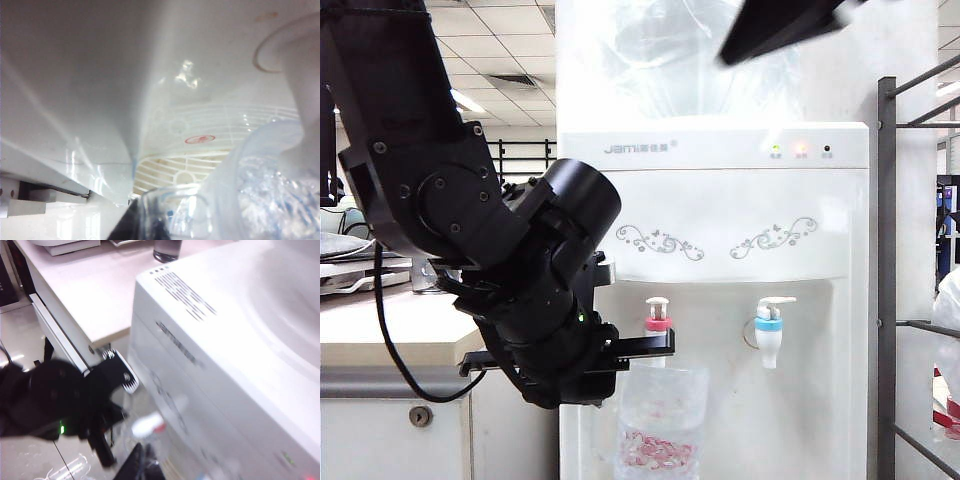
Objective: Pick up the plastic mug from the left desk, go to the hot water outlet of the water dispenser, press the vertical switch to get some water, then put the mug back on the desk.
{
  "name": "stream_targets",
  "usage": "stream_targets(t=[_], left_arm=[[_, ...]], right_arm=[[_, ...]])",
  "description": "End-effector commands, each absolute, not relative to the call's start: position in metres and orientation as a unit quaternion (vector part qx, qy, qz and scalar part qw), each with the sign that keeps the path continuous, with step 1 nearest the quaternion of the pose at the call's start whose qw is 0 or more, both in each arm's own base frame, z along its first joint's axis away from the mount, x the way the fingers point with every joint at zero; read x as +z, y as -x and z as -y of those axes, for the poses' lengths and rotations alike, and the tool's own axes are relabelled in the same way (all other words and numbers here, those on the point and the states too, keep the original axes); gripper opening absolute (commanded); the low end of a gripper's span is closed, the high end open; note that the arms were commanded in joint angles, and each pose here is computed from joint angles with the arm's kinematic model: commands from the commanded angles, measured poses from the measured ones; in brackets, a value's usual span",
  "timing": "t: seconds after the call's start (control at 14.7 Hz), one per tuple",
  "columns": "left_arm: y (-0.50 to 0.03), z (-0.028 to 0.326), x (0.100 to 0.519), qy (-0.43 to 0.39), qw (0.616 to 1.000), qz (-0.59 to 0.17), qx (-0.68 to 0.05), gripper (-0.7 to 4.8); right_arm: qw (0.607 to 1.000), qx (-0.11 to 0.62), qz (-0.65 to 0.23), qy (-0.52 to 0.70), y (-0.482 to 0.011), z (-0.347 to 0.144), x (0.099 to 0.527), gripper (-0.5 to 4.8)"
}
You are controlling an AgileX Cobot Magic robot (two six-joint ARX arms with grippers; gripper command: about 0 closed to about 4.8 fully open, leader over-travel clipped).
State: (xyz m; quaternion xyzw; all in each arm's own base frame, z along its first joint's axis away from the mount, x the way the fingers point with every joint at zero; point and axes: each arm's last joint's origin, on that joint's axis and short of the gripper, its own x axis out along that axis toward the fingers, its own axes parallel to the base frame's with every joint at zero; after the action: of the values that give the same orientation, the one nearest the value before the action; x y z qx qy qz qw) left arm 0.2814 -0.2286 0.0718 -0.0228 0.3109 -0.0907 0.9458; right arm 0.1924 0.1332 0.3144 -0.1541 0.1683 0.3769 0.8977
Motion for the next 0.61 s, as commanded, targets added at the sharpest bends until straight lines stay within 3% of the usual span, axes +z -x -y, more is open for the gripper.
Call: stream_targets(t=[0.07,0.61], left_arm=[[-0.301,0.236,0.107,0.093,0.971,-0.199,-0.091,-0.05],[-0.300,0.239,0.107,0.072,0.966,-0.207,-0.139,-0.05]], right_arm=[[0.895,0.369,-0.199,0.154,-0.174,-0.117,0.319,-0.05],[0.904,0.362,-0.174,0.149,-0.147,-0.098,0.335,-0.05]])
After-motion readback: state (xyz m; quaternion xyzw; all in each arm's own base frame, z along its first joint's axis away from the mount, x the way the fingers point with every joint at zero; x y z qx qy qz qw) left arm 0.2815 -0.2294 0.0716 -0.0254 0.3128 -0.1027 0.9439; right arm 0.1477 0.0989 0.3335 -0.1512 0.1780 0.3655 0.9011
